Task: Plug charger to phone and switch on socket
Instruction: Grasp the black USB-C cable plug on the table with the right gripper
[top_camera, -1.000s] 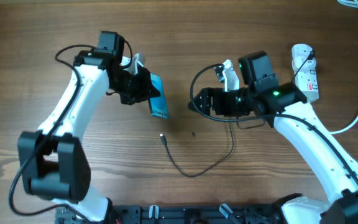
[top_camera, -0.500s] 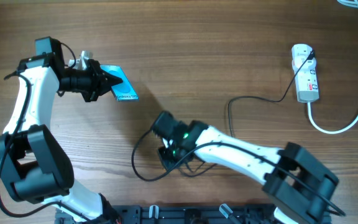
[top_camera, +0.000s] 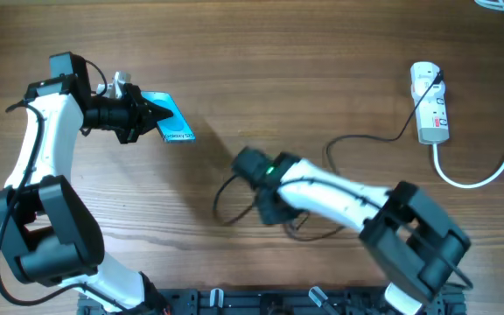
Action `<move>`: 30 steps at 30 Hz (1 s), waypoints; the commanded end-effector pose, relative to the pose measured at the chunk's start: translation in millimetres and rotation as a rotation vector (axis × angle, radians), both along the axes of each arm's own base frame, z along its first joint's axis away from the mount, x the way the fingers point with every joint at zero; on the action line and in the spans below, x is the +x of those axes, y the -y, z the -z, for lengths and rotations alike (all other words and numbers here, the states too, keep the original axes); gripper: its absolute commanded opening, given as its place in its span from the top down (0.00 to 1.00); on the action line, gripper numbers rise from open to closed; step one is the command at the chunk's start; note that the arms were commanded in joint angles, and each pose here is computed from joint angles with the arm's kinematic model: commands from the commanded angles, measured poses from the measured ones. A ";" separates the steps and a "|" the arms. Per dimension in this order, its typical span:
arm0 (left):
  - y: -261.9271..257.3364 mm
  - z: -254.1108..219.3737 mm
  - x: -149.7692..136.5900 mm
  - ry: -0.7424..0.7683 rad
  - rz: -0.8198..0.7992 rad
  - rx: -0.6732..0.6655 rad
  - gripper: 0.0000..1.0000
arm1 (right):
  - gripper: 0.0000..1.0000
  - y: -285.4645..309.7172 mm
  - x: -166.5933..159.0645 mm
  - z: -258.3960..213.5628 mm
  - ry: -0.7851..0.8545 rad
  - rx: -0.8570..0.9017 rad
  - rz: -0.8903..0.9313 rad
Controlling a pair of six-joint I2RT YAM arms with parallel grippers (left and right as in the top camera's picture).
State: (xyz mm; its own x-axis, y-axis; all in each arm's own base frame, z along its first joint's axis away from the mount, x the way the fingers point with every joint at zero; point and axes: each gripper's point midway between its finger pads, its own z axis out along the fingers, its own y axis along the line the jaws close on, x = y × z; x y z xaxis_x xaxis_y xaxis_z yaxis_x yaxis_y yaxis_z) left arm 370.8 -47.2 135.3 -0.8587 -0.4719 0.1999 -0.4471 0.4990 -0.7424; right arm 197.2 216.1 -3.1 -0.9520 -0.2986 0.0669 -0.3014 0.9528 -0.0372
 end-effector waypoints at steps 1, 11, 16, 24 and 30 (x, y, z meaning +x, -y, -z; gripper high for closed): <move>4.0 -6.9 -0.5 0.015 0.006 -0.042 0.96 | 0.89 26.8 25.8 2.9 -0.019 -0.004 0.024; 4.0 -6.9 -0.5 0.015 0.006 -0.042 0.96 | 0.05 4.9 45.4 3.2 0.006 0.149 0.073; 4.0 -6.9 -0.5 0.015 0.006 -0.042 0.96 | 0.00 4.3 72.0 2.6 0.132 0.134 0.065; 4.7 -6.5 -3.6 -0.003 0.005 -0.046 0.96 | 0.05 -3.3 79.5 1.2 0.160 0.168 0.065; 4.7 -6.5 -3.4 -0.001 0.006 -0.045 0.96 | 0.54 -1.7 66.1 2.6 0.097 0.163 0.231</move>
